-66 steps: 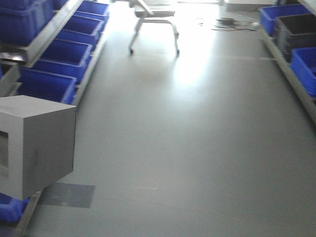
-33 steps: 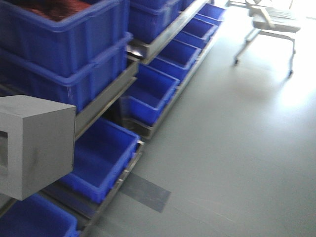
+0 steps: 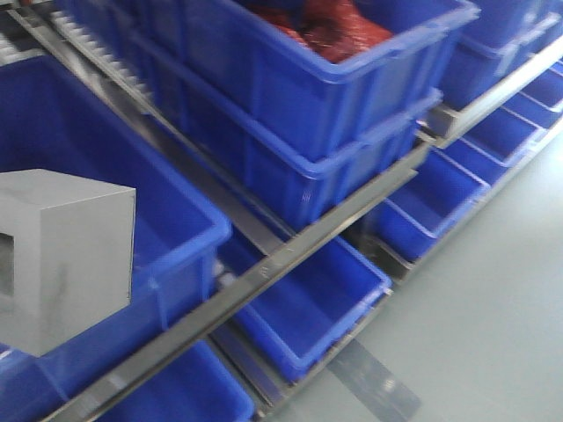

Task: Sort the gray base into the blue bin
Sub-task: 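Turn toward the shelf and stop over the empty blue bin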

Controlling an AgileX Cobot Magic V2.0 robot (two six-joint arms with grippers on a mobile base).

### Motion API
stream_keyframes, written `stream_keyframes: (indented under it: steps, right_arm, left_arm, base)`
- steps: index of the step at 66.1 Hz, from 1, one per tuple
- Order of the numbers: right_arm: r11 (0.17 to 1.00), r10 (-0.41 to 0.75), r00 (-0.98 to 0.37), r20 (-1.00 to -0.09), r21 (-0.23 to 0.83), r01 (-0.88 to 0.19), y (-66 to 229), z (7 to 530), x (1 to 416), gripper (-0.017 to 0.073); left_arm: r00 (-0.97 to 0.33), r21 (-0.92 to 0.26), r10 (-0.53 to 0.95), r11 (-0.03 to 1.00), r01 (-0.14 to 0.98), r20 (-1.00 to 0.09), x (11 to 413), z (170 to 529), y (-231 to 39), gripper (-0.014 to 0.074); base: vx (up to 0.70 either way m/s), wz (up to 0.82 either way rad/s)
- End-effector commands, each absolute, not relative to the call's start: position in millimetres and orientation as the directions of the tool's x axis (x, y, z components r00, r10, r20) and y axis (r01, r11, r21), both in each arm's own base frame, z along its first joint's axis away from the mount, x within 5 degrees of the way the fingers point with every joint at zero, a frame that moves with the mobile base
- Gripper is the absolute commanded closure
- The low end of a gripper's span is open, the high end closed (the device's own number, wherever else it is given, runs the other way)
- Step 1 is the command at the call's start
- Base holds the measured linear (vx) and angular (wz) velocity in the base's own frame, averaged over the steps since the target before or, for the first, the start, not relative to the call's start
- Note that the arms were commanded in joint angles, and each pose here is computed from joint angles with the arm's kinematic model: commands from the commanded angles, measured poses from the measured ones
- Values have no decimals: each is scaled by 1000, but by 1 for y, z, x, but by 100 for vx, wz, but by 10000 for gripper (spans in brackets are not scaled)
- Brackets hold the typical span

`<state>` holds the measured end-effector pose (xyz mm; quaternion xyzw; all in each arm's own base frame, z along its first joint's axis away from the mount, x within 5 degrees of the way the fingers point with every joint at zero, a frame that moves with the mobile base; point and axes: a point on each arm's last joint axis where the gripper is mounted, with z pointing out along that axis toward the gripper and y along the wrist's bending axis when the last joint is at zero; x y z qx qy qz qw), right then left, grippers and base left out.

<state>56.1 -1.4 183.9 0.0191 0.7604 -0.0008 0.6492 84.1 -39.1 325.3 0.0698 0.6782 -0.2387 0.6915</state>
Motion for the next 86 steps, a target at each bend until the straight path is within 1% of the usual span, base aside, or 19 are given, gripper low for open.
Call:
stream_keyframes:
  steps: [1, 46, 65, 86]
  right_arm:
    - [999, 10, -105, -994, 7, 31, -2, 189, 58, 564]
    - [999, 10, -105, -994, 7, 31, -2, 189, 58, 564]
    - [999, 10, -105, -994, 7, 31, -2, 189, 58, 564]
    - [999, 10, -105, -994, 7, 31, -2, 189, 58, 564]
  left_arm:
    - [85, -234, -301, 863, 448, -950, 82, 346, -37, 600]
    - [85, -234, -301, 863, 448, -950, 82, 346, -37, 600]
    - [85, -234, -301, 863, 448, -950, 82, 346, -37, 600]
    - [85, -234, -301, 863, 448, -950, 82, 346, -37, 600]
  base:
    - [16, 67]
    - [15, 63]
    - [7, 29]
    - [2, 7]
